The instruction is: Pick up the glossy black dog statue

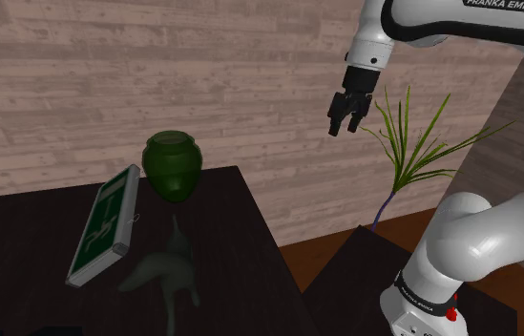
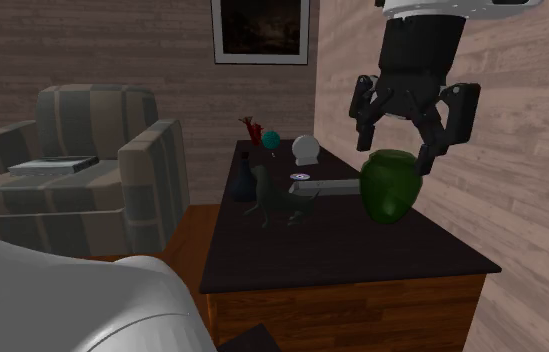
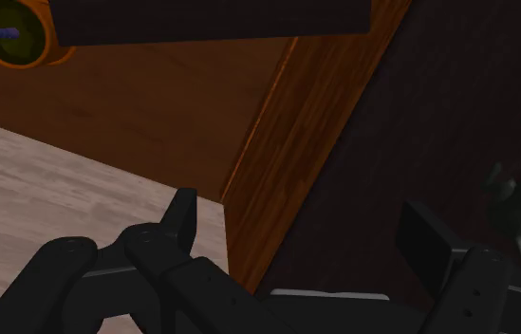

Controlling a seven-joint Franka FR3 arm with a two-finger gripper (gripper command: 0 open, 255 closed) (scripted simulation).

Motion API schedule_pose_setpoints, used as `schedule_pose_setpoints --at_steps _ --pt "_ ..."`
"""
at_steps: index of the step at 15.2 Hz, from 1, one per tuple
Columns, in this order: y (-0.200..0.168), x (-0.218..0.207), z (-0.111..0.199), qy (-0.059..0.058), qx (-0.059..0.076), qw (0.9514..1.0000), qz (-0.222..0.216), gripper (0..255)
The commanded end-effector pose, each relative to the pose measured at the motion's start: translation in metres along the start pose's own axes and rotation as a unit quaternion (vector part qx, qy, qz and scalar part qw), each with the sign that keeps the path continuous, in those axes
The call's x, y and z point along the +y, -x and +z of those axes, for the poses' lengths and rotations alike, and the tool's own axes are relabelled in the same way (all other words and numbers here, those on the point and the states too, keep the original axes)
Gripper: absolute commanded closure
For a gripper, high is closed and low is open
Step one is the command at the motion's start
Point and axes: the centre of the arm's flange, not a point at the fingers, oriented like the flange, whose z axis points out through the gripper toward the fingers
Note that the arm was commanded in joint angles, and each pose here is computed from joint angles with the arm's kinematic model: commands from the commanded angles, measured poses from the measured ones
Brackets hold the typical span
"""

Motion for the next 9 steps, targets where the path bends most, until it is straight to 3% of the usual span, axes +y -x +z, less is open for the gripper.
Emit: schedule_pose_setpoints --at_steps 1,9 --pt "0.000 0.000 0.000 0.000 0.000 1.0000 0.000 0" --pt "-0.036 -0.080 0.059 -0.003 -0.004 1.0000 0.003 0"
